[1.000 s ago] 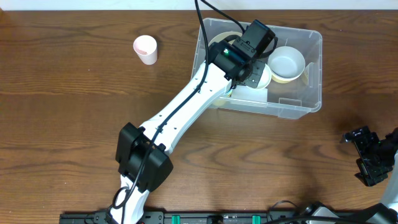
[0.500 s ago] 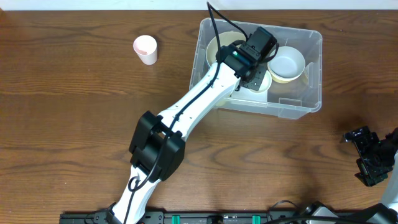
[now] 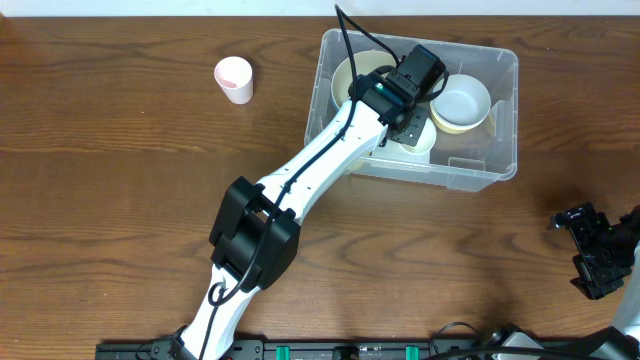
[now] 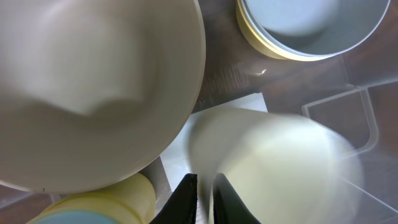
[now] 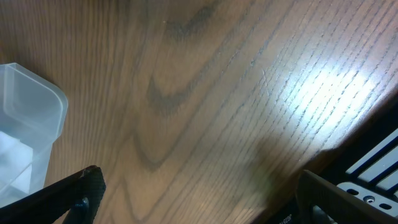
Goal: Pack container
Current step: 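Lower the white cup right of the blue cup and release, then move the left gripper back left to the pink cup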
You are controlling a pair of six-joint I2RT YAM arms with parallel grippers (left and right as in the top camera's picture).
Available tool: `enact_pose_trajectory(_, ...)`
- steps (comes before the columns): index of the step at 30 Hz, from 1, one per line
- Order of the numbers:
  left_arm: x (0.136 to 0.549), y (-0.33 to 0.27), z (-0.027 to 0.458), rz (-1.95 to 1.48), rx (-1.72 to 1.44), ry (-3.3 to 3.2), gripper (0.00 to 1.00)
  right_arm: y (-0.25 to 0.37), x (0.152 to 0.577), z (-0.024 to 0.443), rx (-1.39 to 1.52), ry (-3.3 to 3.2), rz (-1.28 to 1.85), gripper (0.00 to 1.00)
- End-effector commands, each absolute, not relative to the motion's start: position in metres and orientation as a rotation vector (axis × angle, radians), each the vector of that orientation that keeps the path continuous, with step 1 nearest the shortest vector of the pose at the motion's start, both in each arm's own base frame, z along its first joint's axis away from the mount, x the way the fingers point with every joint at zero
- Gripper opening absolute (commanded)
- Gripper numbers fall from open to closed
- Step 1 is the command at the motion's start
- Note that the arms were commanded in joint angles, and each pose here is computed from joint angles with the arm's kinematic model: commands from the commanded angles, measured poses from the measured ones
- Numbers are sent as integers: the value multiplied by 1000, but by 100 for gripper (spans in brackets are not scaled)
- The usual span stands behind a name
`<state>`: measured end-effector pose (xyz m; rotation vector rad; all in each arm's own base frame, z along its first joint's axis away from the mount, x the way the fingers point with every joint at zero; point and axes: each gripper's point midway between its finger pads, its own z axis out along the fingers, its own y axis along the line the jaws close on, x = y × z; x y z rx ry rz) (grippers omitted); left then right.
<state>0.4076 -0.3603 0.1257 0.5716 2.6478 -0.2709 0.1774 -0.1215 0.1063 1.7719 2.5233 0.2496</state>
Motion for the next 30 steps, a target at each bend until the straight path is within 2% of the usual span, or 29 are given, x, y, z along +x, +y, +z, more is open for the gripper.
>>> enact_pose_trajectory(1, 406, -359, 112, -250, 585, 2671, 12, -123, 178, 109, 1790, 2492, 256, 99)
enact_pose_trajectory(10, 406, -359, 105, -240, 588, 2685, 12, -123, 178, 109, 1790, 2492, 256, 99)
enact_pose_trajectory(16, 410, -358, 114, -253, 575, 2666, 17, -123, 178, 109, 1790, 2492, 256, 99)
enact_pose_trajectory(19, 415, -360, 135, -280, 561, 2625, 27, -123, 178, 109, 1790, 2492, 256, 99)
enact_pose_trajectory(22, 420, -357, 170, -318, 532, 2562, 31, -123, 178, 109, 1790, 2492, 256, 99)
enact_pose_trajectory(24, 425, -349, 193, -332, 499, 2520, 41, -123, 178, 109, 1790, 2492, 256, 99)
enact_pose_trajectory(25, 429, -341, 203, -325, 475, 2503, 42, -123, 178, 109, 1790, 2492, 256, 99)
enact_pose_trajectory(28, 446, -302, 236, -246, 358, 2445, 57, -123, 178, 109, 1790, 2492, 256, 99)
enact_pose_trajectory(30, 458, -267, 254, -186, 224, 2422, 61, -123, 178, 109, 1790, 2492, 256, 99)
